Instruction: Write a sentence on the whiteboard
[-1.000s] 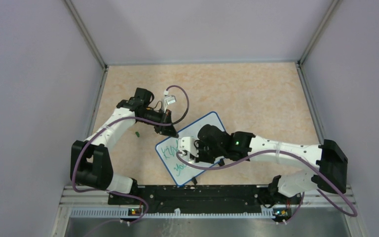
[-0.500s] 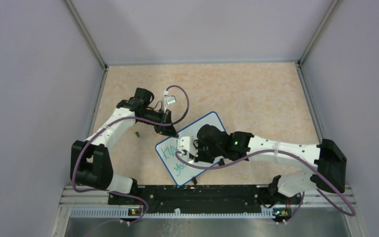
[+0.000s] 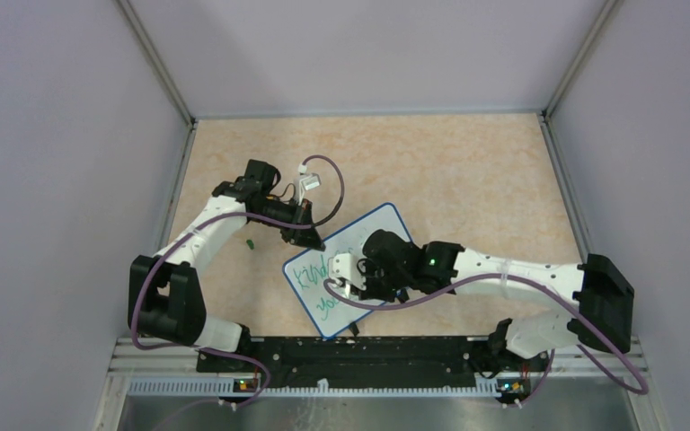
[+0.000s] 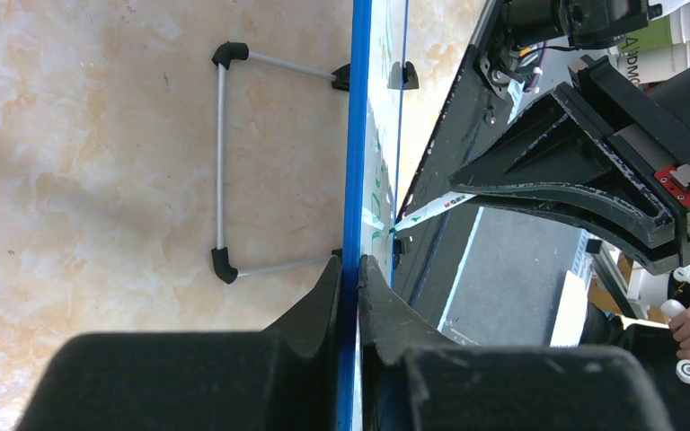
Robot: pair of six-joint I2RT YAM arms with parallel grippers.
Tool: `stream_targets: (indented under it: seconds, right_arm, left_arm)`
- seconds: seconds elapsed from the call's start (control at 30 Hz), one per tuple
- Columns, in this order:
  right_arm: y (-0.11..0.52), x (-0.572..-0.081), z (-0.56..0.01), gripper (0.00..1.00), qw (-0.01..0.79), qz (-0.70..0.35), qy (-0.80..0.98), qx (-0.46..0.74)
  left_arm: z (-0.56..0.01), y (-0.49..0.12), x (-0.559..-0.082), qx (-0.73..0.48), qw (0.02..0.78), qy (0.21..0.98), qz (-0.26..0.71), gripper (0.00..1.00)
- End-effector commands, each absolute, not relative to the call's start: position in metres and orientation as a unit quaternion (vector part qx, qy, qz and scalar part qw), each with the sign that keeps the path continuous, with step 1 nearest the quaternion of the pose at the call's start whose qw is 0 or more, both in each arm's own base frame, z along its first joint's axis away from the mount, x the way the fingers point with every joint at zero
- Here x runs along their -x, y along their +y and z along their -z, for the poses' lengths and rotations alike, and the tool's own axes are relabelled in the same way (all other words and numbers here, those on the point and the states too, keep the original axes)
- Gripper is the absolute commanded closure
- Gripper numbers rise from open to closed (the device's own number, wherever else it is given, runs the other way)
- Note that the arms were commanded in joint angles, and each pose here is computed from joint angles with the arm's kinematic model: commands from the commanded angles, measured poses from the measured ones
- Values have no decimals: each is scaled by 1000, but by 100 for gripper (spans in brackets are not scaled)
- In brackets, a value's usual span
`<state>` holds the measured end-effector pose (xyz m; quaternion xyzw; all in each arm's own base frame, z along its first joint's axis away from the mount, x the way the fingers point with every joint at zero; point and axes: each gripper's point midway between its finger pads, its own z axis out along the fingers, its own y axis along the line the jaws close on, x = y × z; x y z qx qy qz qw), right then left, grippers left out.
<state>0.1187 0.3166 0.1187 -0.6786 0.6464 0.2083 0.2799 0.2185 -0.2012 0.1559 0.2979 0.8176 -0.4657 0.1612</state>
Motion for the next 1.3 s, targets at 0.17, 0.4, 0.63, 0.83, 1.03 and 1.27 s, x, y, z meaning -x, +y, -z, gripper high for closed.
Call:
stream_targets:
  seconds: [0.17, 0.4, 0.63, 0.83, 1.03, 1.27]
  right_arm:
    - [324, -126, -130, 100, 301, -212, 647, 667]
    - [329, -138, -141, 100, 322, -208, 655, 651]
    - [323, -148, -146, 100, 329, -201, 665, 639]
    - [318, -145, -152, 100, 331, -209, 662, 639]
    - [316, -129, -169, 100, 326, -243, 639, 653]
    - [301, -137, -165, 100, 336, -217, 654, 643]
  left_arm:
    - [-124, -193, -213, -302, 136, 846, 418, 100]
    - [-125, -193, -213, -302, 136, 846, 418, 100]
    - [-125, -193, -214, -302, 137, 846, 417, 100]
    - [-124, -193, -214, -301, 135, 846, 418, 100]
    - [-124, -193, -214, -302, 135, 846, 418, 100]
    - [-123, -193, -213, -301, 132, 847, 418, 100]
